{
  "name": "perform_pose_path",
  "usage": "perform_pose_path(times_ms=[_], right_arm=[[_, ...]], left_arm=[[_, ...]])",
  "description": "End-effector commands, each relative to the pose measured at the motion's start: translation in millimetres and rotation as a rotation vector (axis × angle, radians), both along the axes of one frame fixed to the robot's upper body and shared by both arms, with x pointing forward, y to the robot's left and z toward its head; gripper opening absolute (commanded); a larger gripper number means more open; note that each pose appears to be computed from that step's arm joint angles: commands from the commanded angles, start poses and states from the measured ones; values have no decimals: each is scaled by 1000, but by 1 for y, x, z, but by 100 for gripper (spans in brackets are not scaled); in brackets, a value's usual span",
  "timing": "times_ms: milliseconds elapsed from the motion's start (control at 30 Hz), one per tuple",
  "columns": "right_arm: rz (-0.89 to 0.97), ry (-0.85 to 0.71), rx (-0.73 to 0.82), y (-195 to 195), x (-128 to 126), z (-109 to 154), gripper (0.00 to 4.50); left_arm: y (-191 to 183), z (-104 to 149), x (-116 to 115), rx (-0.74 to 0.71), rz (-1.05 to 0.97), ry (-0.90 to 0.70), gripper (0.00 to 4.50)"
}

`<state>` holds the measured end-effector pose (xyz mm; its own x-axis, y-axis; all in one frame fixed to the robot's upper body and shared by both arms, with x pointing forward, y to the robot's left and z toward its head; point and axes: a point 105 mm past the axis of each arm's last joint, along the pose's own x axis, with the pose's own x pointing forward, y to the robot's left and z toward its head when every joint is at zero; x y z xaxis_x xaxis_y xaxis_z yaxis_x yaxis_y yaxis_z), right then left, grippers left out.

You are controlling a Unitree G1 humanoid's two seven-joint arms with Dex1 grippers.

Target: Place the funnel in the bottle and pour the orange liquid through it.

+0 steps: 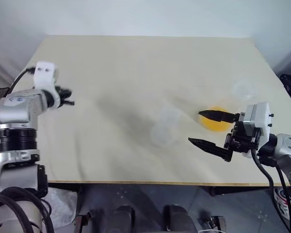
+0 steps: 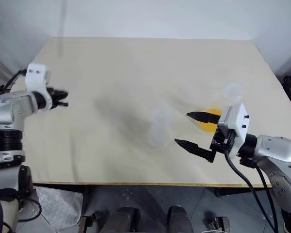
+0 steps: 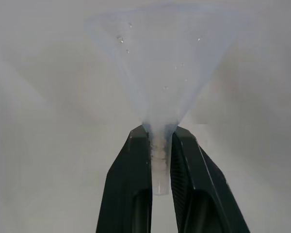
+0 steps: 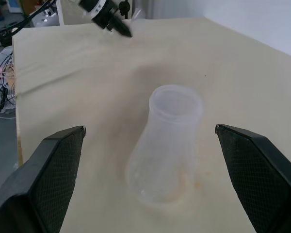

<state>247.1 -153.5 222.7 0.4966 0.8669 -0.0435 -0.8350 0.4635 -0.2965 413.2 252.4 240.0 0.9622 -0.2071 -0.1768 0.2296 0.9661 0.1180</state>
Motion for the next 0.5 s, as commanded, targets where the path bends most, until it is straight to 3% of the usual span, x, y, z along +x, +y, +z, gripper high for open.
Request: perform_pose_path(times_ms=[33, 200, 500], right_arm=[[-34, -69, 9, -5, -1, 10, 450], [-81, -97, 11, -11, -3, 11, 450], [-178, -126, 27, -16, -15, 8, 450]], left_arm=[[-57, 50, -10, -53, -303, -289, 19], [-125, 68, -36, -147, -684, -511, 19], [-226, 45, -74, -258, -1168, -477, 19]])
